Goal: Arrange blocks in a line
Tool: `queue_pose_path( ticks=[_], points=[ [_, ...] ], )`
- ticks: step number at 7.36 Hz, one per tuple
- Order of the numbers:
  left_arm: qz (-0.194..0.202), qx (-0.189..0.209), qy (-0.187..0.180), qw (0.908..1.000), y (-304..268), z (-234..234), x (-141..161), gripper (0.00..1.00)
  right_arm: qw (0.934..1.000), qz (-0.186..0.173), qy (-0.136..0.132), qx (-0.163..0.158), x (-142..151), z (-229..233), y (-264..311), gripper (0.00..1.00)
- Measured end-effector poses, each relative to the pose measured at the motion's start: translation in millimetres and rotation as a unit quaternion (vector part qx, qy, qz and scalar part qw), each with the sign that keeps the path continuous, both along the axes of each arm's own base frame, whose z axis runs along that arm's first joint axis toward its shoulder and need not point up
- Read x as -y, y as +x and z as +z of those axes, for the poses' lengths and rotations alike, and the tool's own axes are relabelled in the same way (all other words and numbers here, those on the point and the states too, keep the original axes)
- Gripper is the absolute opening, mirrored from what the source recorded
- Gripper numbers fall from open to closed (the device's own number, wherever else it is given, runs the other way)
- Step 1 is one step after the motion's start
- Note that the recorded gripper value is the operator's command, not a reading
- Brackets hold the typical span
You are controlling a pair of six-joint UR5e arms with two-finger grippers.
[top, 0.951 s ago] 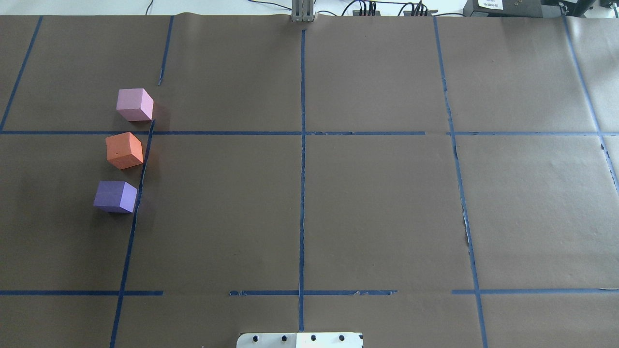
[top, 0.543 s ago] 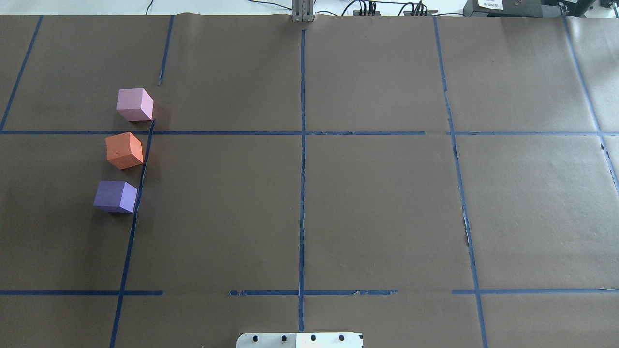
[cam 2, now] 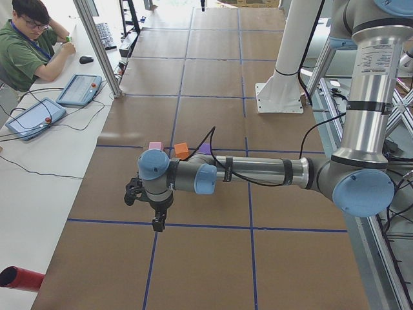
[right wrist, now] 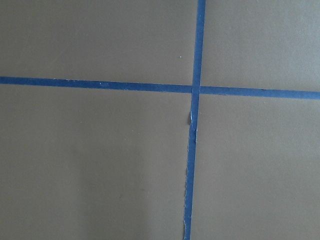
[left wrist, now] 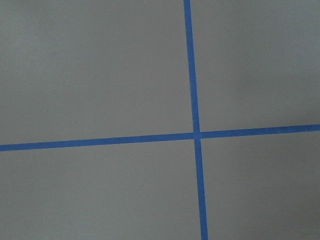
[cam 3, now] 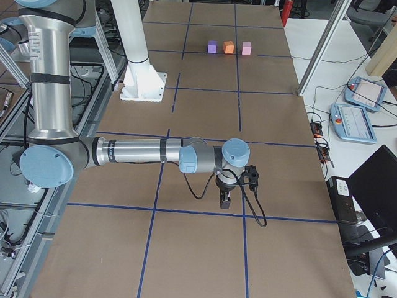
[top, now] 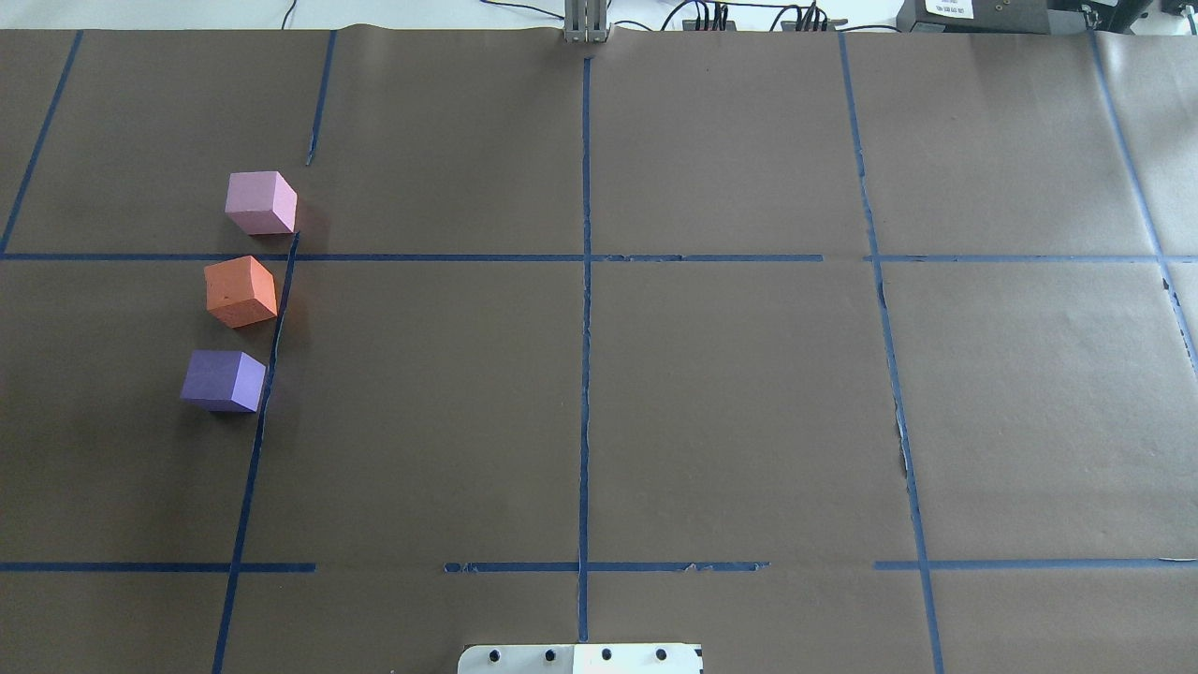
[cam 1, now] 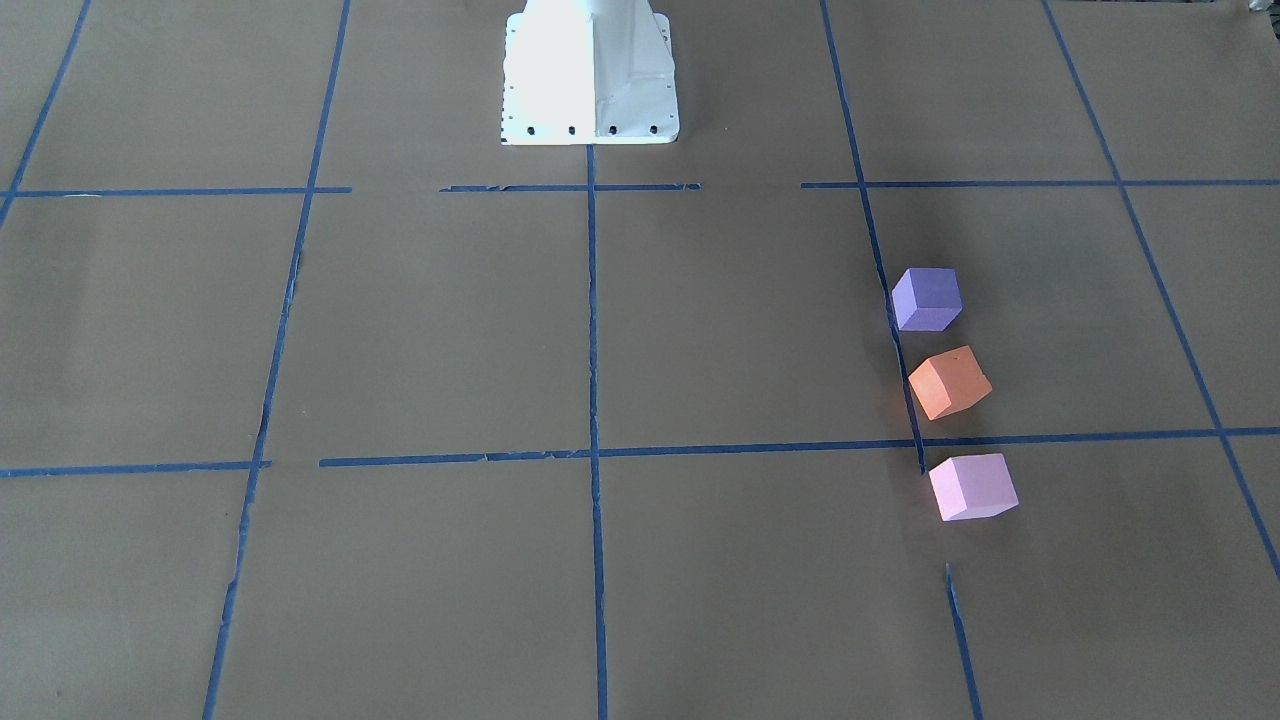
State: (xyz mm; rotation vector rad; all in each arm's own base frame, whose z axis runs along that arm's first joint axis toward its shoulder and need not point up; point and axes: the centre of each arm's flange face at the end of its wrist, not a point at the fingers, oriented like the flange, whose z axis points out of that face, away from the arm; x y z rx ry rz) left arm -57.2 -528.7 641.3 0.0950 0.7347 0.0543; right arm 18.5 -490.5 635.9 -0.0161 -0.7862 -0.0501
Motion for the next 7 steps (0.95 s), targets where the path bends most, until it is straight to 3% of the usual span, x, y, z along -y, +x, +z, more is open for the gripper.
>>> queue_pose_path(
  ticks=[7],
  points=[
    [0.003, 0.0, -0.004, 1.0, 0.0, 6.0, -5.2, 1.0, 1.0, 0.0, 0.0, 0.0, -0.1, 0.1, 0.0, 1.0]
  ],
)
